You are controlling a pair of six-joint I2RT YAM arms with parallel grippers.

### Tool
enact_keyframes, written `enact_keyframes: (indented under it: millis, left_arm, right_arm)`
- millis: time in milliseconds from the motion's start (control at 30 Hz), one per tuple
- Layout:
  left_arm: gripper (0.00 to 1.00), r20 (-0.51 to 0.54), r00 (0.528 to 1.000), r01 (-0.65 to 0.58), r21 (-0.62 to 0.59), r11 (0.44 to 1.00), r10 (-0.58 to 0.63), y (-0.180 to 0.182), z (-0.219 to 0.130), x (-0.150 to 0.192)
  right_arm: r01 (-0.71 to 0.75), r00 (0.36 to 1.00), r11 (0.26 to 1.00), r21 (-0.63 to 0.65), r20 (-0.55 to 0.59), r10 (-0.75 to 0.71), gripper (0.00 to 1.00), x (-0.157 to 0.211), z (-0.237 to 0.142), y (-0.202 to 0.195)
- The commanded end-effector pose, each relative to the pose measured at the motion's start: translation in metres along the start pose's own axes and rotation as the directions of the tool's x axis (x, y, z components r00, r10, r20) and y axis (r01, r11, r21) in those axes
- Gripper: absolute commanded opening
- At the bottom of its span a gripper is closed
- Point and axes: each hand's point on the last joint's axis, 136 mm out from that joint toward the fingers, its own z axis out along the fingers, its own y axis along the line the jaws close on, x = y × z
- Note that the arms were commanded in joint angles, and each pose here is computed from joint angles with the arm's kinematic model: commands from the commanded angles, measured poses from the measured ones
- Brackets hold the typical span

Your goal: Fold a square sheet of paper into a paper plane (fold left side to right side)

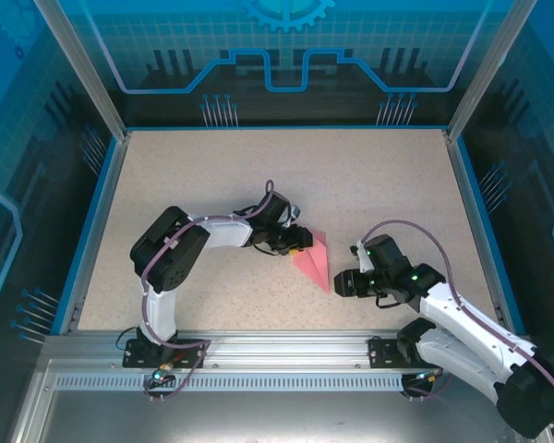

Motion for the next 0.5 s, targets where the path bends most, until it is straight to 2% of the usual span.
enact_keyframes:
  millis: [0, 100, 200, 367, 467]
  left_arm:
    - [0.4, -0.029, 1.0, -0.008, 0.048, 0.999, 0.01, -0.013, 0.01, -0.003]
    - [0.32, -0.039, 0.999, -0.007, 0.056, 0.998, 0.01, -0.014, 0.016, -0.004]
    - [0.2, -0.026, 0.999, -0.022, 0.06, 0.998, 0.023, -0.017, 0.014, -0.005]
    - [0.04, 0.03, 0.997, -0.078, 0.085, 0.993, 0.076, -0.033, -0.011, -0.008]
    - [0.01, 0.087, 0.989, -0.128, 0.111, 0.986, 0.119, -0.051, -0.038, -0.01]
  right_arm:
    - [-0.005, 1.0, 1.0, -0.003, -0.008, 0.005, 0.55, 0.002, 0.004, -0.004]
    - [-0.021, 1.0, 0.999, -0.039, -0.007, 0.02, 0.61, 0.001, 0.004, 0.001]
    - [-0.048, 0.999, 0.995, -0.088, -0.003, 0.048, 0.71, 0.002, 0.005, 0.005]
    - [-0.091, 0.994, 0.977, -0.191, 0.038, 0.1, 0.99, -0.006, -0.001, 0.011]
    - [-0.118, 0.987, 0.941, -0.318, 0.068, 0.147, 0.99, -0.017, -0.007, 0.019]
